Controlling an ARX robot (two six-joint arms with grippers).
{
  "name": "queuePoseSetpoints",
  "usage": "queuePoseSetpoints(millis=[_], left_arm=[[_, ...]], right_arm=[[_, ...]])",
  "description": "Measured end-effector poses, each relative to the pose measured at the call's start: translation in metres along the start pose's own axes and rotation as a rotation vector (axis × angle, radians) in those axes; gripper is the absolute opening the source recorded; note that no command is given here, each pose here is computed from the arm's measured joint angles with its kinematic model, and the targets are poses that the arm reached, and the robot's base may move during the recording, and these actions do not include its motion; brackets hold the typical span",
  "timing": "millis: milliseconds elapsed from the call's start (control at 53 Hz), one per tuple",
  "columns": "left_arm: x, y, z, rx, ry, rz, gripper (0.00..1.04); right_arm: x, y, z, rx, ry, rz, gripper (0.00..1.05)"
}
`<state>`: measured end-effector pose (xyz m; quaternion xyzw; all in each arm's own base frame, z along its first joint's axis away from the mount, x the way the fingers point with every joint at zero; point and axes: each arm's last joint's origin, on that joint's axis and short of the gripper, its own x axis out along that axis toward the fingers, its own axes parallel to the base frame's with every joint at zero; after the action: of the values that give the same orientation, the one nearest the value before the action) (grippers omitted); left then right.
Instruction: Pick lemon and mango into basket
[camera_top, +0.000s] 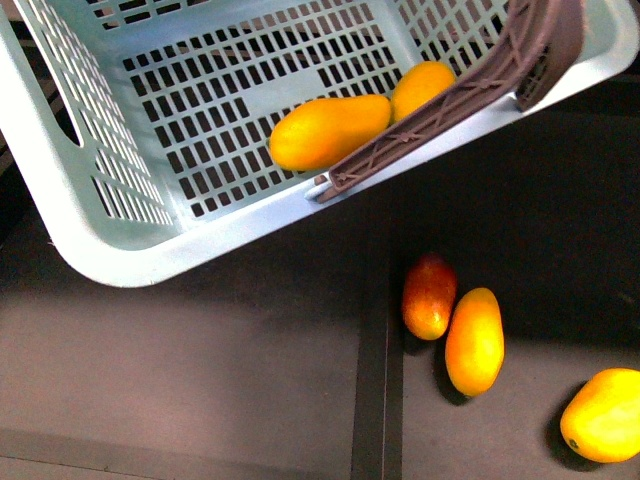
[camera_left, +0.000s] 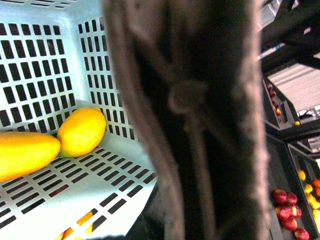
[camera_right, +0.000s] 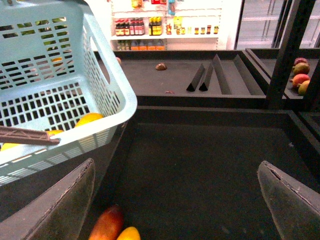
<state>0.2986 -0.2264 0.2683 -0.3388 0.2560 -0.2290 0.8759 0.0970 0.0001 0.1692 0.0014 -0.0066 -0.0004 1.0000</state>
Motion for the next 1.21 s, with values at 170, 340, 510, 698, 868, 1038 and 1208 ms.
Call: queuePoseSetpoints(millis=[170,340,510,698,868,1038,1208], left_arm=[[0.041,0.048,0.01,-0.161,-0.018,0.082,0.04],[0.078,0.083,0.017,-0.291,-0.036,0.161,0.04],[0.118,0.113,0.046,-0.469,-0.16,0.265,0.04],[0.132,0.131,0.069,-0.591,-0.259,0.359,0.04],[0.13,0.154,0.069,-0.687,-0.316,0.428,0.04],[0.127,0.174,0.064,-0.726,-0.349,0.469,0.04],[0.124,0.18,0.057,-0.751,-0.35,0.49,0.04]], right_arm=[[0.0,0.0,0.0,0.0,0.0,0.002,0.96],[0.0,0.0,0.0,0.0,0.0,0.0,0.96],[0.0,0.0,0.0,0.0,0.0,0.001,0.96],[0.0,0.0,0.0,0.0,0.0,0.001,0.96],[0.0,0.0,0.0,0.0,0.0,0.0,0.96],[0.0,0.0,0.0,0.0,0.0,0.0,0.96],[0.0,0.0,0.0,0.0,0.0,0.001,0.96]])
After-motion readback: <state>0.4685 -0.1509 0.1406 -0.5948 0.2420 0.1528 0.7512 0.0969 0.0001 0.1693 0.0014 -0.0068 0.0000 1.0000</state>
